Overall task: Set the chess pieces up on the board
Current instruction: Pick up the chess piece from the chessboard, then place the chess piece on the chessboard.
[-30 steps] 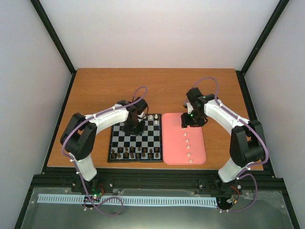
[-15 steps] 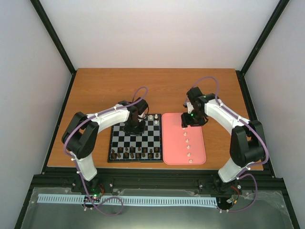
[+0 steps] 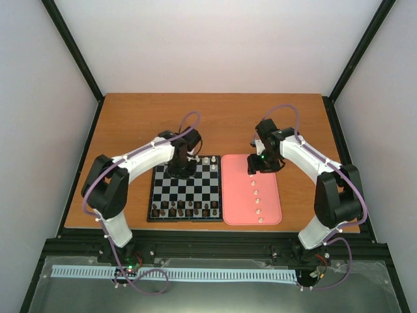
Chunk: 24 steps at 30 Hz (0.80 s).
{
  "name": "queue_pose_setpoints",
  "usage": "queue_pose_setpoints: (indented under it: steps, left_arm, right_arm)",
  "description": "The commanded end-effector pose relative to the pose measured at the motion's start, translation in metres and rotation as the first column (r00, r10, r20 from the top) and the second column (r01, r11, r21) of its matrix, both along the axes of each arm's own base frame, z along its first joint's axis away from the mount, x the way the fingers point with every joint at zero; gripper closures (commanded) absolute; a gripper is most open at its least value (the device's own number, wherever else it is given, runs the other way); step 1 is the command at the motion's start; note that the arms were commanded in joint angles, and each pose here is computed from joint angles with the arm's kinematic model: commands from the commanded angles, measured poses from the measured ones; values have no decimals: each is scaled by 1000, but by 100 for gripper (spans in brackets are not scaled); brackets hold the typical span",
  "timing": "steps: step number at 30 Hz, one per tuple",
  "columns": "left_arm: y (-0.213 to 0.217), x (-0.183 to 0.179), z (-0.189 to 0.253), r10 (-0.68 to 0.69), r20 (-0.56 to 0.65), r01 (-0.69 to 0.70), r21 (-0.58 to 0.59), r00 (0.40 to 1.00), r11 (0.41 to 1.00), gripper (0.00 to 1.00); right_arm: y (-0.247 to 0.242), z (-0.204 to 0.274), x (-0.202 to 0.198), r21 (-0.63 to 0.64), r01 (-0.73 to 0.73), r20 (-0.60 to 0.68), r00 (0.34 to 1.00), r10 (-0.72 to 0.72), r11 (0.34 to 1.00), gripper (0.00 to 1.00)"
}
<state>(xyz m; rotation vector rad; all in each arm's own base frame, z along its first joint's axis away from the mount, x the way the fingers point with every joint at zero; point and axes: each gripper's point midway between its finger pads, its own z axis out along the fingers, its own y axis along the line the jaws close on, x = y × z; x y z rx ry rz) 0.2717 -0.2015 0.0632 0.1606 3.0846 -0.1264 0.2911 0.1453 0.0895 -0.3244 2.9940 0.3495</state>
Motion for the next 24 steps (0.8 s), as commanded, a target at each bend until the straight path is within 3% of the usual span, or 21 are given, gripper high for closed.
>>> queue_pose_setpoints:
  steps: [1, 10, 24]
  left_arm:
    - [32, 11, 50, 32, 62, -32, 3, 998, 999, 97]
    - [121, 47, 60, 234, 92, -234, -11, 968, 972, 96]
    - [134, 96, 29, 275, 90, -274, -18, 957, 961, 96]
  right_arm:
    - [3, 9, 8, 22, -7, 28, 1000, 6, 1000, 40]
    - [7, 8, 10, 36, -14, 19, 1000, 14, 999, 40]
    - [8, 9, 11, 38, -19, 11, 1000, 19, 999, 40]
